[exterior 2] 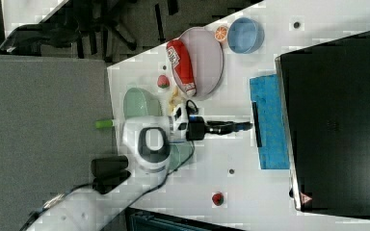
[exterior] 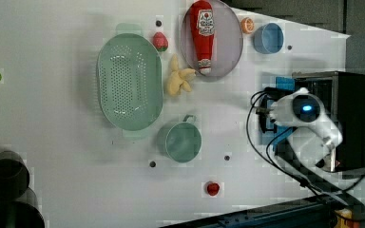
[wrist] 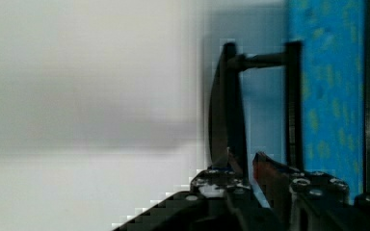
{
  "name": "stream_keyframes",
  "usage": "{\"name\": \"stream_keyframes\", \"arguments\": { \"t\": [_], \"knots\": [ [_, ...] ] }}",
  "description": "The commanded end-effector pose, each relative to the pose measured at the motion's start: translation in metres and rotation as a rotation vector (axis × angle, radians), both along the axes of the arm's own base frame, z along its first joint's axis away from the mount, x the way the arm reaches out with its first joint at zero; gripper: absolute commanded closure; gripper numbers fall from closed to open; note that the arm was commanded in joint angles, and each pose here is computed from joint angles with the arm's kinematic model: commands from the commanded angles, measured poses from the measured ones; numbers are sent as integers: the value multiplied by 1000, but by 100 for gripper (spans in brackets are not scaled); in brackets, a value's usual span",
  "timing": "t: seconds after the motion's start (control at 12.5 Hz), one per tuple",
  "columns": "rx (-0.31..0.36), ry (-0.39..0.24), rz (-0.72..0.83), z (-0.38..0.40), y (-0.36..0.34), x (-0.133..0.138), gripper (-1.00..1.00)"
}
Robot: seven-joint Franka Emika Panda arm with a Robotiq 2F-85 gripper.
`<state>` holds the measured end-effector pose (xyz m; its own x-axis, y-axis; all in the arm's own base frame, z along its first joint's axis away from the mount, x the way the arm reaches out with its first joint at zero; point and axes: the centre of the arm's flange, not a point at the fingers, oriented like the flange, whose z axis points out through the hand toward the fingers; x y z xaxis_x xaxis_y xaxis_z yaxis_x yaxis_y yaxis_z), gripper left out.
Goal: Flap open oven.
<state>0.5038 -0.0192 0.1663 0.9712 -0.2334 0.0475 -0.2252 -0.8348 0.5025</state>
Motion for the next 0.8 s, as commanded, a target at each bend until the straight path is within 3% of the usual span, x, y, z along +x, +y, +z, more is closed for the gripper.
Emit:
{"name": "stream_keyframes", "arguments": {
  "t": [0.08,0.32,0.64,0.8],
  "knots": [
    [124,-222,-189,94,8,32,65],
    [228,-291,-349,152,7,31,65],
    [397,-294,-588,234,4,11,65],
    [457,-312,-633,290,2,0,65]
  ]
}}
